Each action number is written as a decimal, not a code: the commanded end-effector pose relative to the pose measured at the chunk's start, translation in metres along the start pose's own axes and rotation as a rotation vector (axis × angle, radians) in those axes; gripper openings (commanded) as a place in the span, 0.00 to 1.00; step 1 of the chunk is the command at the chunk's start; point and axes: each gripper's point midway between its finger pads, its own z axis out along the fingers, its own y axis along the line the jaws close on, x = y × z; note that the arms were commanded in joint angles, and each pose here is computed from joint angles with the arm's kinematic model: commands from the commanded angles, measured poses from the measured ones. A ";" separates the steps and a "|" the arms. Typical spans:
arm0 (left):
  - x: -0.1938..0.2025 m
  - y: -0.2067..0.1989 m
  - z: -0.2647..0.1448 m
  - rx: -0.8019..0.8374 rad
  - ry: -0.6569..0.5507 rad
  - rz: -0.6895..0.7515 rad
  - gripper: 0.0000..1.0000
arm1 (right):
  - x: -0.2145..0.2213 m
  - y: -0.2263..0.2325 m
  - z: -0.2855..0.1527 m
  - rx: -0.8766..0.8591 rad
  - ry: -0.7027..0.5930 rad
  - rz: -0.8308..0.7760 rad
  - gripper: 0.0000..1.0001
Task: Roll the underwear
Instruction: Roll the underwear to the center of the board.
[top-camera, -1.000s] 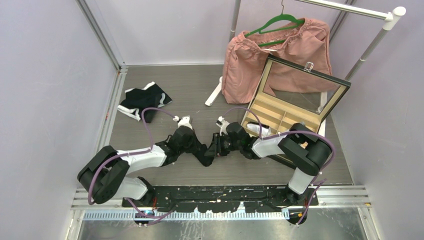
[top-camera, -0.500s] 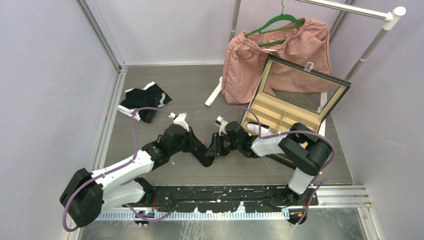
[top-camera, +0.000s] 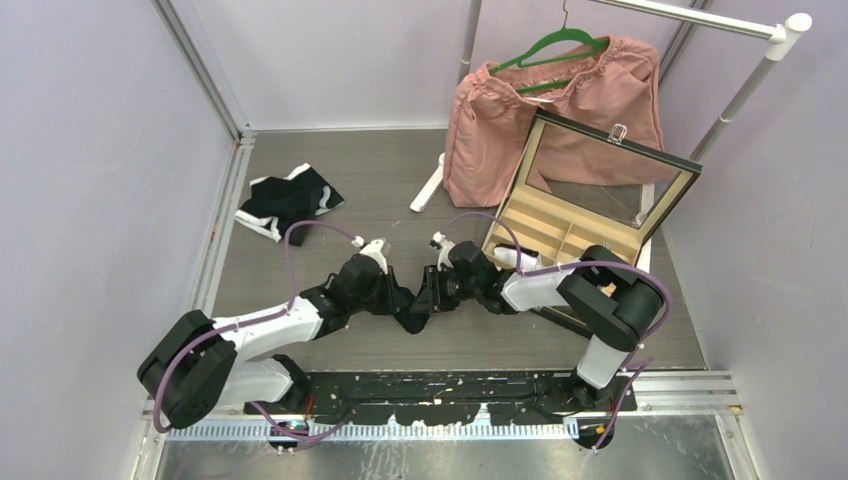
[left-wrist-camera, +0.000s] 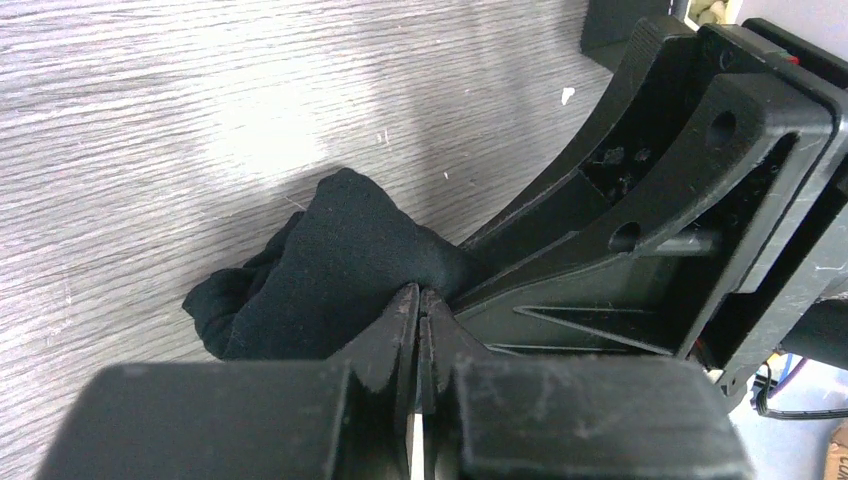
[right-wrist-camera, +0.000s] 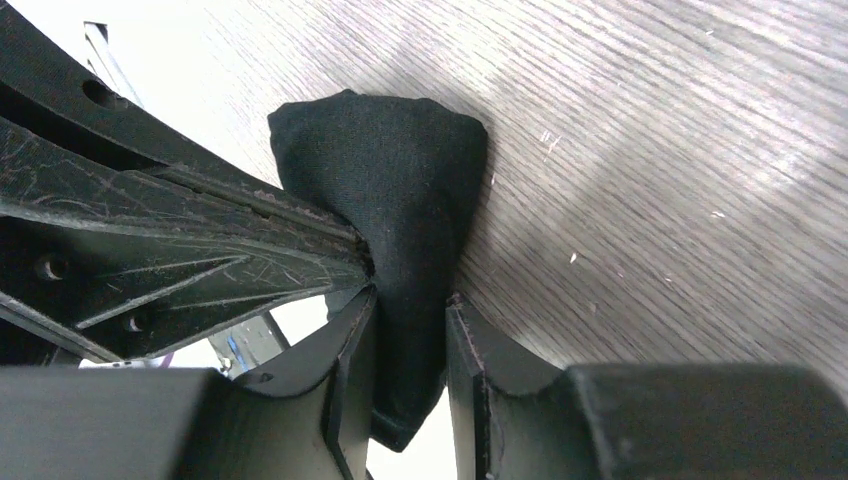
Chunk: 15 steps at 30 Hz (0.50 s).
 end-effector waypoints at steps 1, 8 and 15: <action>0.009 0.031 0.005 -0.120 -0.017 0.002 0.03 | 0.012 -0.011 -0.004 0.052 0.050 -0.018 0.36; 0.020 0.044 0.003 -0.149 -0.003 -0.004 0.01 | 0.001 0.003 -0.014 0.035 0.024 -0.052 0.44; 0.023 0.046 0.000 -0.145 -0.007 -0.003 0.01 | -0.025 0.023 -0.038 0.061 -0.042 -0.109 0.60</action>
